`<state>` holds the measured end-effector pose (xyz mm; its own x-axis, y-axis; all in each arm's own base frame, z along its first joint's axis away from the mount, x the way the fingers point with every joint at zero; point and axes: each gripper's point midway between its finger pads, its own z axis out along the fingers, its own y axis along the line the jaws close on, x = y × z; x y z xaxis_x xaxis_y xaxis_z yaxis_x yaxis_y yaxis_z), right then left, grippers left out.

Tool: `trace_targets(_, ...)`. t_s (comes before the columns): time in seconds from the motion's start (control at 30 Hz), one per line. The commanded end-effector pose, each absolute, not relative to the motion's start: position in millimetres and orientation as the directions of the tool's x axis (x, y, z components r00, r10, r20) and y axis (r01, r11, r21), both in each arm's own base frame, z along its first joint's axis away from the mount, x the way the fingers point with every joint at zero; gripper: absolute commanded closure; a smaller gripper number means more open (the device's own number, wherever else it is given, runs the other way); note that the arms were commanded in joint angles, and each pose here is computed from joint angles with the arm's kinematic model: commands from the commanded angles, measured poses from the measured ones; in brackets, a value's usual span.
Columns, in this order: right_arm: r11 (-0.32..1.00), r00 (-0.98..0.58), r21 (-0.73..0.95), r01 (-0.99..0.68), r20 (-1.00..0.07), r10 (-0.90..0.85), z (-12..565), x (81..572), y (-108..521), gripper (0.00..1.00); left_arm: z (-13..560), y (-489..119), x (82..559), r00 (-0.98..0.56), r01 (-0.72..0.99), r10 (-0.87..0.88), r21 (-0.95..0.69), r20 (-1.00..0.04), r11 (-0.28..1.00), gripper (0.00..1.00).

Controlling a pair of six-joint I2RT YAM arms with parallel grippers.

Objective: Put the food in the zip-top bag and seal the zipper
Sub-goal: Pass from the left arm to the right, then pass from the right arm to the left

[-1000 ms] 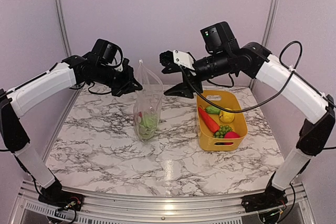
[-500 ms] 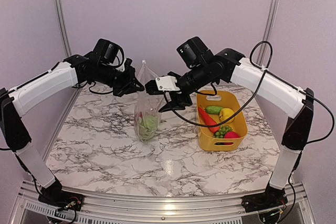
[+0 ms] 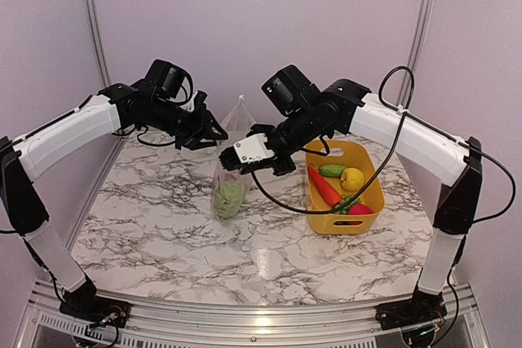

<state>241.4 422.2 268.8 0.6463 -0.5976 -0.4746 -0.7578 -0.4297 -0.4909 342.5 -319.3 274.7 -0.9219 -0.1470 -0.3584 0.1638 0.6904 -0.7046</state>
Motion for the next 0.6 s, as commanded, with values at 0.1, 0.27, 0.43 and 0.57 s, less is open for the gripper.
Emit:
trace_targets(0.1, -0.349, 0.649, -0.559, -0.752, -0.538, -0.538, 314.2, 243.4, 440.3, 0.99, 302.1, -309.1, 336.8, -0.895, 0.222, -0.124, -0.667, -0.429, 0.712, 0.67)
trace_targets(0.27, -0.302, 0.655, -0.596, -0.744, -0.561, -0.506, 329.2, 243.1, 442.0, 1.00, 324.6, -300.5, 335.8, -0.854, 0.271, -0.130, -0.643, -0.504, 0.716, 0.65)
trace_targets(0.43, -0.295, 0.635, -0.576, -0.762, -0.580, -0.509, 323.7, 241.5, 442.9, 1.00, 324.7, -305.9, 332.8, -0.868, 0.274, -0.119, -0.664, -0.482, 0.696, 0.71)
trace_targets(0.57, -0.307, 0.618, -0.546, -0.780, -0.589, -0.521, 314.3, 237.6, 439.6, 1.00, 312.3, -308.4, 327.5, -0.885, 0.274, -0.091, -0.669, -0.456, 0.691, 0.76)
